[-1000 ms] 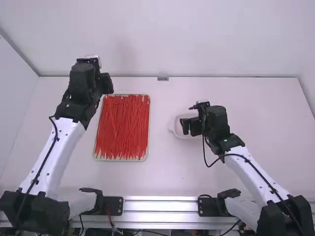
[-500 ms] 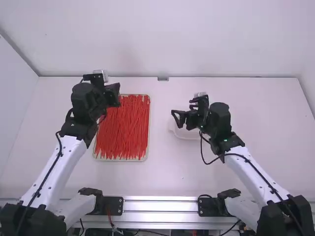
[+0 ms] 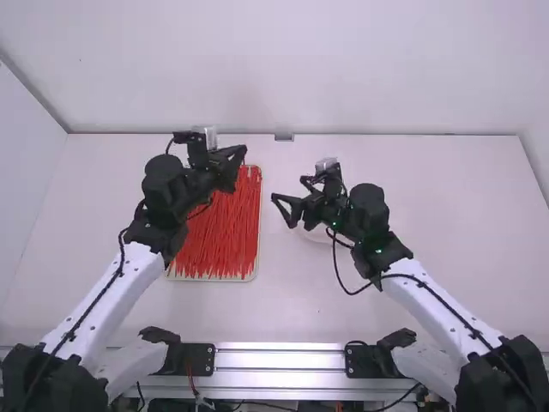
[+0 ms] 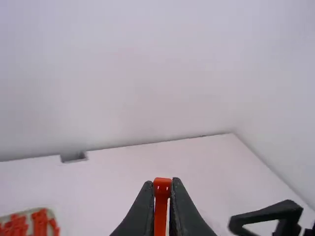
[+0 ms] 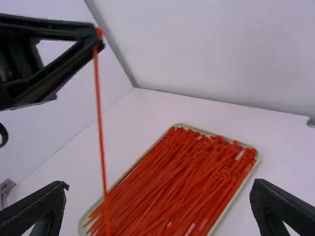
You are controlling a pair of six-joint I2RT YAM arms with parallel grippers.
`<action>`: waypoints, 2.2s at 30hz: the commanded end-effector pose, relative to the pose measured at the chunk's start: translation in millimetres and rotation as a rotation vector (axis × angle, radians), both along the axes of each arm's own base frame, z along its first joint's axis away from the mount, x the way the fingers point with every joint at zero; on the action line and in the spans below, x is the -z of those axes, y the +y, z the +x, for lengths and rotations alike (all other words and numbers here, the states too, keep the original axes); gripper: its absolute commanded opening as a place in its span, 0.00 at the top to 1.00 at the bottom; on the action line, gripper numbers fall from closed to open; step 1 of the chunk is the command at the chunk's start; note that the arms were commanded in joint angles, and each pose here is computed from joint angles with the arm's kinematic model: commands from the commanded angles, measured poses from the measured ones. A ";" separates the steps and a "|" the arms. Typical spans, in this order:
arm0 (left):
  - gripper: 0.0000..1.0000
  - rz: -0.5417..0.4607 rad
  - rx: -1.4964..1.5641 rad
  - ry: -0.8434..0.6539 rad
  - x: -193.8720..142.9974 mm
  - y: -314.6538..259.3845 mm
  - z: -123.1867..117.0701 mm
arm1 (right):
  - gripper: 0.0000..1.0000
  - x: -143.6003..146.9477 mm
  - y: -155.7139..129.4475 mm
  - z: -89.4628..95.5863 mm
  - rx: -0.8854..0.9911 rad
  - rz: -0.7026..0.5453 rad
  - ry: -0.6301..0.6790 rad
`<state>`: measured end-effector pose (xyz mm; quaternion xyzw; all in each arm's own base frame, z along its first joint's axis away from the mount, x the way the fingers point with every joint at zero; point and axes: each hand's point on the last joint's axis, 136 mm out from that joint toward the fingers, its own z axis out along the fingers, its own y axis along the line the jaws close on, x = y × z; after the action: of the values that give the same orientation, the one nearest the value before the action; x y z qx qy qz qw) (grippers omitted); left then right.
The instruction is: Fasten the cable tie
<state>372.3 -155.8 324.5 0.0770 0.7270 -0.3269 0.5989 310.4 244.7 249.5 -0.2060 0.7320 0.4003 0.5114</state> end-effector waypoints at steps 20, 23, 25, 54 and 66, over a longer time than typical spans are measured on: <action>0.98 -0.092 0.155 -0.057 -22.0 -56.4 -25.2 | 0.11 -25.9 20.2 1.2 0.088 0.001 -0.109; 0.98 -0.089 0.175 -0.062 -22.6 -58.9 -27.7 | 0.24 -25.9 17.8 3.3 0.095 0.001 -0.109; 0.98 -0.092 0.179 -0.058 -22.3 -59.9 -28.3 | 0.37 -25.8 15.8 5.0 0.101 0.000 -0.108; 0.45 -0.069 0.164 -0.082 -23.6 -55.8 -26.4 | 1.00 -26.5 4.1 11.9 0.095 0.004 -0.109; 0.02 -0.002 0.204 -0.180 -40.4 -42.0 -24.8 | 1.00 -43.6 -11.8 -3.7 -0.159 0.045 -0.194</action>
<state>349.1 -203.5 349.6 0.1529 0.6767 -0.3770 0.6136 322.9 224.8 272.3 -0.2261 0.6940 0.3943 0.5584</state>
